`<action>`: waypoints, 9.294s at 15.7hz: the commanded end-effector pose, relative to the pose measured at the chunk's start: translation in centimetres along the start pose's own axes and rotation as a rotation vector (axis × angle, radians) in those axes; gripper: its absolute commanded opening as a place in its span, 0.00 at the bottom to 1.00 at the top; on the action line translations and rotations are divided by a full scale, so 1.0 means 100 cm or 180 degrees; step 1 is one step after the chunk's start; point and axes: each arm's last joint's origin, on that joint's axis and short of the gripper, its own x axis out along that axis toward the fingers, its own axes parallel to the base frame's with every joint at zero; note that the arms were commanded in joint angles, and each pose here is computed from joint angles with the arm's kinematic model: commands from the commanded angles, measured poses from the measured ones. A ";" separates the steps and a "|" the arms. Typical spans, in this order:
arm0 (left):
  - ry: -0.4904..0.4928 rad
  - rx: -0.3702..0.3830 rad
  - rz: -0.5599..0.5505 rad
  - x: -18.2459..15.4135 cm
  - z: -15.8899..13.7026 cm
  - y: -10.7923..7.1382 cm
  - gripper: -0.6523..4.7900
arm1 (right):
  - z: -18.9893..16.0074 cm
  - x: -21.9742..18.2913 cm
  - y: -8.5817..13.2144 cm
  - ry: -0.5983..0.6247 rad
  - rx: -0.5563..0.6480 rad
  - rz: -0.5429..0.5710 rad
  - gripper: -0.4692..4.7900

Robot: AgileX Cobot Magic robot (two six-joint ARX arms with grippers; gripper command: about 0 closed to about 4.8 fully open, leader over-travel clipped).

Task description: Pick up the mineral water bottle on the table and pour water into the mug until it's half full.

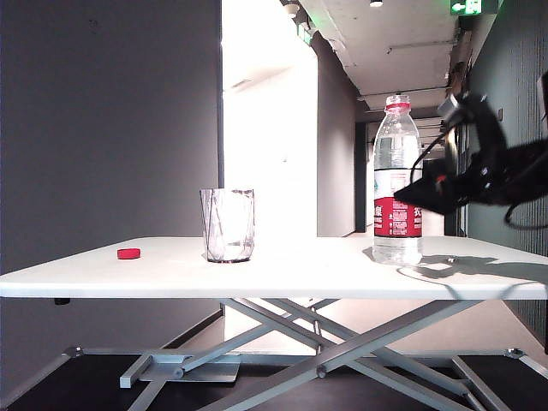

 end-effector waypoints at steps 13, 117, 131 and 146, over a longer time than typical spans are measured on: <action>-0.0043 -0.0001 0.0005 0.000 0.002 0.000 0.11 | 0.002 0.046 -0.032 -0.0438 0.0136 0.0258 1.00; -0.0042 -0.0001 0.0005 0.000 0.002 0.000 0.11 | 0.105 0.142 0.084 0.1553 -0.3914 -0.1465 0.43; -0.0042 -0.0001 0.0005 0.000 0.002 0.000 0.11 | 0.107 0.142 0.083 0.1572 -0.4057 -0.1513 0.43; -0.0043 -0.0001 0.0005 0.000 0.002 0.000 0.11 | 0.106 0.144 0.087 0.0698 -0.1604 -0.1429 0.43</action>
